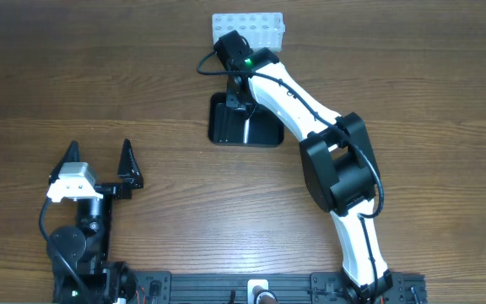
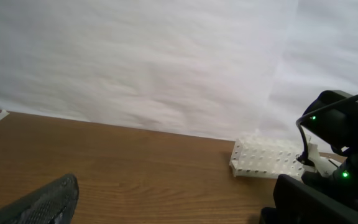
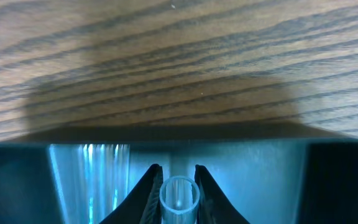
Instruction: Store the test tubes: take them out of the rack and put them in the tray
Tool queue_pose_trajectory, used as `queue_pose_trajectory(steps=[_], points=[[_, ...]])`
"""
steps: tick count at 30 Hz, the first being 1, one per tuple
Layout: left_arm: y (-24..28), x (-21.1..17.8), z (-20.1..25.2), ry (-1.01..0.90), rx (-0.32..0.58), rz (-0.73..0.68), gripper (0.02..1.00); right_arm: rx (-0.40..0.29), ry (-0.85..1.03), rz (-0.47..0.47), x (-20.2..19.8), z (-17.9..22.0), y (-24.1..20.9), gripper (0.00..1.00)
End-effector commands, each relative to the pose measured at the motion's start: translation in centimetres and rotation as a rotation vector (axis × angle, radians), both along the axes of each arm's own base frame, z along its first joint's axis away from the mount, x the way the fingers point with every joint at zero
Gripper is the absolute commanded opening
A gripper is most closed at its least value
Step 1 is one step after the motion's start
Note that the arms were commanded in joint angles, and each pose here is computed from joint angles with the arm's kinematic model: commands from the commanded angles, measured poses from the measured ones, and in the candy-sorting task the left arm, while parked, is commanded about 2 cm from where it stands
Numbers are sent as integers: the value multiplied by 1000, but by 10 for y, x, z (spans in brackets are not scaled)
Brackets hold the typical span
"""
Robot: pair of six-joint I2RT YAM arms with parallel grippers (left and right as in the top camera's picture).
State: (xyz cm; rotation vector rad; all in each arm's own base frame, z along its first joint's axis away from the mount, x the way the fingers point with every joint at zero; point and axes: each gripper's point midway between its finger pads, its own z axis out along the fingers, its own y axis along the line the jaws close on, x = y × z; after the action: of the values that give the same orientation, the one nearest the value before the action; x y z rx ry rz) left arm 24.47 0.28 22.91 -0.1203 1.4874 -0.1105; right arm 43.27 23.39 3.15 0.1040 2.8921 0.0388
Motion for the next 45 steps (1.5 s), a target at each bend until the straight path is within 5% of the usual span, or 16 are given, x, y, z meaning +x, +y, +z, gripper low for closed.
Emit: queue_pose_trajectory(steps=[1,6,10,15,23,28,35,45], points=[[-1,0,-2,0,16,-6,998,-6,6,-2,-1,-6,1,301],[-1,0,-2,0,16,-6,998,17,-36,14,7,7,7,343],[-1,0,-2,0,16,-6,998,47,-148,110,13,56,22,384],[-1,0,-2,0,16,-6,998,78,-361,195,19,148,25,614],[-1,0,-2,0,16,-6,998,-51,-699,110,56,248,-31,879],[-1,0,-2,0,16,-6,998,-93,-751,86,99,231,-52,941],[-1,0,-2,0,16,-6,998,-106,-741,83,154,156,-59,985],[-1,0,-2,0,16,-6,998,-107,-723,66,181,96,-67,972]])
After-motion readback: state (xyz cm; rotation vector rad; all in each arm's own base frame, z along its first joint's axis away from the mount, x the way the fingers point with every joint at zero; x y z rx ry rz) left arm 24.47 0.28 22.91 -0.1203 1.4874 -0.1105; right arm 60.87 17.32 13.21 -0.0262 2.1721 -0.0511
